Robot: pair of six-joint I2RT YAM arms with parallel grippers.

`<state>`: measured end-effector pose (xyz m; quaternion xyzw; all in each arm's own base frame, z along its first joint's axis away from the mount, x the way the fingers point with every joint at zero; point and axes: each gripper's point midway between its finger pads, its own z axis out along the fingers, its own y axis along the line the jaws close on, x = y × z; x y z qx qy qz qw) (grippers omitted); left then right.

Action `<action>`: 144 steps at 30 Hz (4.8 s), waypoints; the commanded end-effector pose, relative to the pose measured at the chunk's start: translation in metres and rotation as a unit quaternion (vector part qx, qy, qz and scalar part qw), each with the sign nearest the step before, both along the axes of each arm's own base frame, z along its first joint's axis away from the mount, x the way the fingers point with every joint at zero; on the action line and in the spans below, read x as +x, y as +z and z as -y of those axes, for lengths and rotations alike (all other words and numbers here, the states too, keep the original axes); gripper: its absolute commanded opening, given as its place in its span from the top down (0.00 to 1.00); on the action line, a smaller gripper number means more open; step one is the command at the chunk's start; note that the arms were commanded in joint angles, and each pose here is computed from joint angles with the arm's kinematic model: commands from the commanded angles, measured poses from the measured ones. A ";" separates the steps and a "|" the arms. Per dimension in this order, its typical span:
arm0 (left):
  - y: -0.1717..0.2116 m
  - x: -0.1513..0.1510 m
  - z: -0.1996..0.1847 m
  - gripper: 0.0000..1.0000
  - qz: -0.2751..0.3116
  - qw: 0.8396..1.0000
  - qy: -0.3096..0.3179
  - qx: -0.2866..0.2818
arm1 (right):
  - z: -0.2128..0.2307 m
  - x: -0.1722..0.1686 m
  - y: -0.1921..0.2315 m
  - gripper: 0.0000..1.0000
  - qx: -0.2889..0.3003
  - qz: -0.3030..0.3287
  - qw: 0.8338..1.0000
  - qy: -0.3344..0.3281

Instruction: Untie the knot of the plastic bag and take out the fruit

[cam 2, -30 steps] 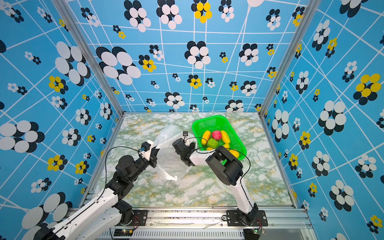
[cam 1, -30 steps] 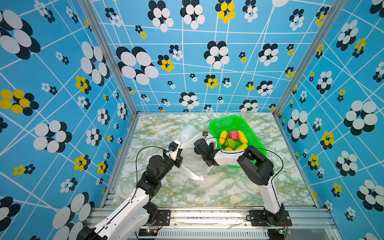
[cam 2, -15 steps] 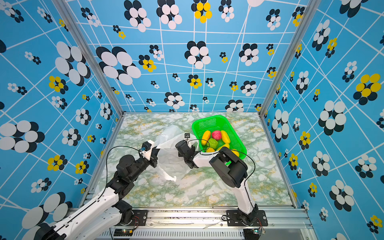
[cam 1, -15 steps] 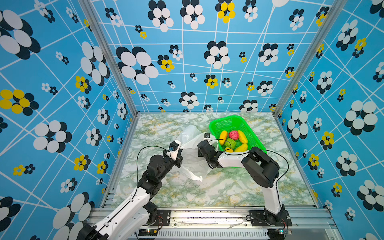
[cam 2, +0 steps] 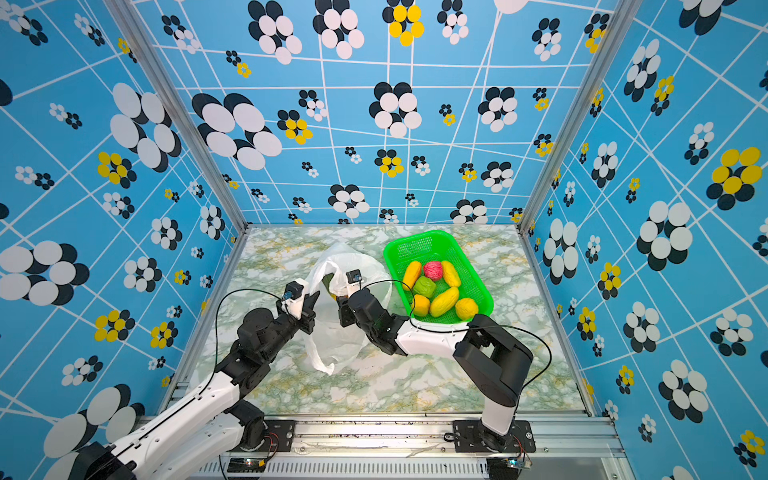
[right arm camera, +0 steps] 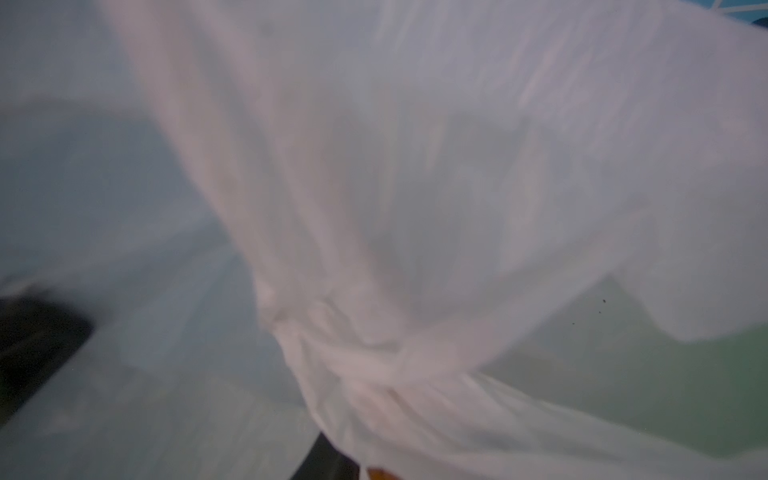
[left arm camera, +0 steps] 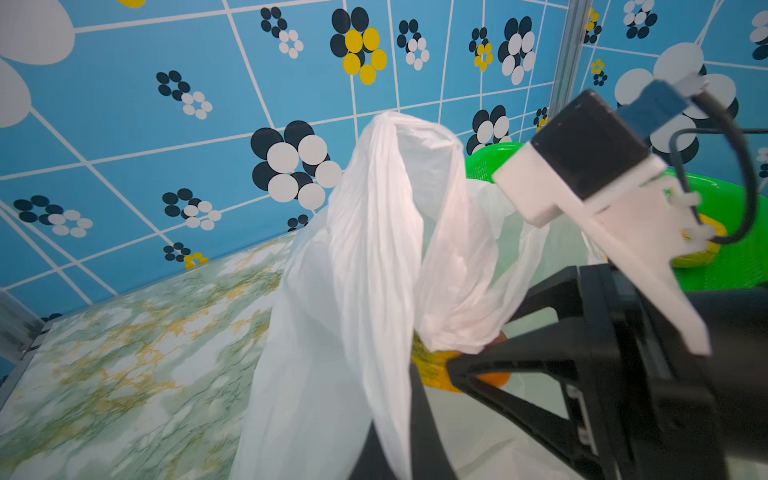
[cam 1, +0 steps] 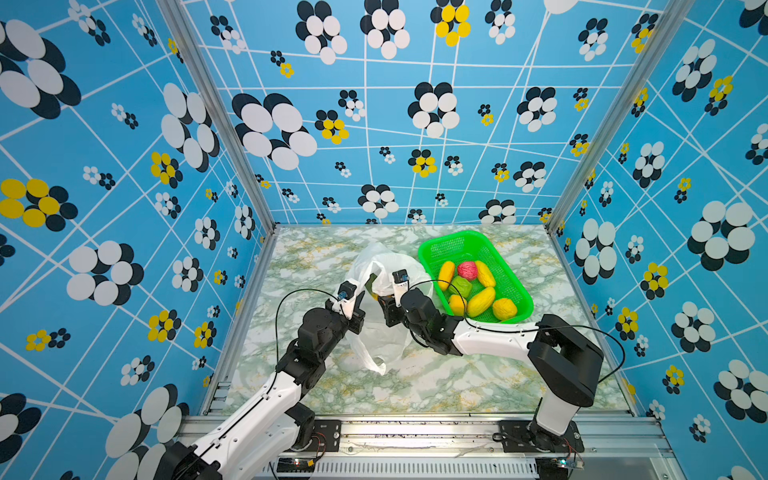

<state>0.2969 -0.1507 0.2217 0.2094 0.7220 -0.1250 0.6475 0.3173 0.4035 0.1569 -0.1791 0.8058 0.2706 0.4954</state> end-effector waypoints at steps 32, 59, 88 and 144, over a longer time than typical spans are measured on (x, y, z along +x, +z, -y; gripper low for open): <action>0.016 0.041 -0.044 1.00 0.058 0.991 0.122 0.021 | 0.253 0.026 0.047 0.74 0.057 0.050 0.954 -0.290; 0.003 0.046 0.004 1.00 0.150 0.974 -0.041 0.167 | 0.287 0.140 -0.058 0.61 -0.080 -0.104 0.928 -0.349; 0.015 0.037 0.005 0.01 0.183 0.976 -0.032 0.117 | 0.304 0.082 0.026 0.01 0.026 0.043 0.947 -0.317; -0.108 0.077 -0.170 0.01 -0.146 0.938 0.308 -0.062 | 0.518 0.054 -0.060 0.01 -0.117 -0.070 0.825 -0.548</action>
